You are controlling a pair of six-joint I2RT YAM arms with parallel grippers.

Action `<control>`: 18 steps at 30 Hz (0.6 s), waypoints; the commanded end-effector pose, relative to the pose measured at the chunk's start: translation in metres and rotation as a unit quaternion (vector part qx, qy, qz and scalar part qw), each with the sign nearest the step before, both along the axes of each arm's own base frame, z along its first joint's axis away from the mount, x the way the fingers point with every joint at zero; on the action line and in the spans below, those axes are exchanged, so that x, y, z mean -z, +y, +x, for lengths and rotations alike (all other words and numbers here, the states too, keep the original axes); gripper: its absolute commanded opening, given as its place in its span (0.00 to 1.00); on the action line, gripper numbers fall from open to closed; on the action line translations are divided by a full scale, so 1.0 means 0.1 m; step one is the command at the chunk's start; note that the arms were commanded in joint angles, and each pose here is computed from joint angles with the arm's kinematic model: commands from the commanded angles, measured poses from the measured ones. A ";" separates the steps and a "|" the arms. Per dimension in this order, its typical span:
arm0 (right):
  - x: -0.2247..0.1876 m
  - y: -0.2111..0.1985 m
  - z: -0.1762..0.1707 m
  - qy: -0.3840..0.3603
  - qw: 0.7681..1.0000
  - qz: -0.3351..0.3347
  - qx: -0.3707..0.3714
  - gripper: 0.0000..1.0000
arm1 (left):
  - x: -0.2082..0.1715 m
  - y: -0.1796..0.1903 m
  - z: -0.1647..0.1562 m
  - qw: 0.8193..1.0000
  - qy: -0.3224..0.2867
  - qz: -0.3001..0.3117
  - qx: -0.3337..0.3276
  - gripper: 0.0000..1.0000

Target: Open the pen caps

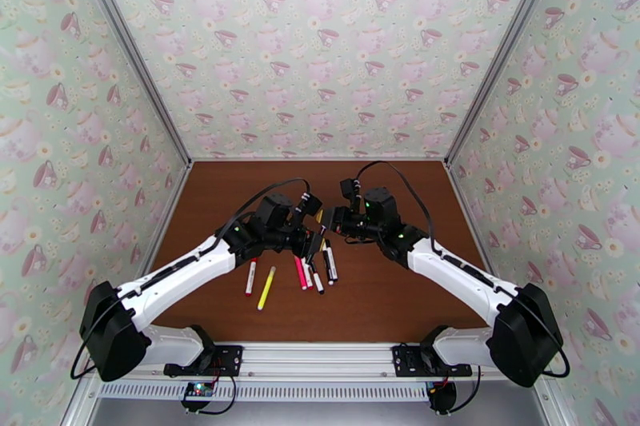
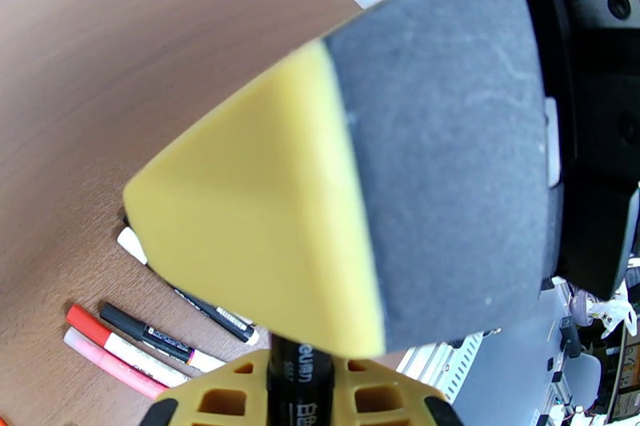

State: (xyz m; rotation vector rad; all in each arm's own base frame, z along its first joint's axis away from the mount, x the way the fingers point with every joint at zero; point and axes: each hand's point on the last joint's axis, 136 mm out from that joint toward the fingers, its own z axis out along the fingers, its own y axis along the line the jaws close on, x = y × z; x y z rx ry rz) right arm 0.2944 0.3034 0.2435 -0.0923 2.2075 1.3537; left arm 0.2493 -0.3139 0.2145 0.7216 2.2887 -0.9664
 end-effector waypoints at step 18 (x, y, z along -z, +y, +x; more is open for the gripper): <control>-0.30 -0.32 0.26 -0.041 0.996 0.018 0.078 0.00 | -0.01 -0.03 -0.29 0.999 0.002 0.010 0.051 0.04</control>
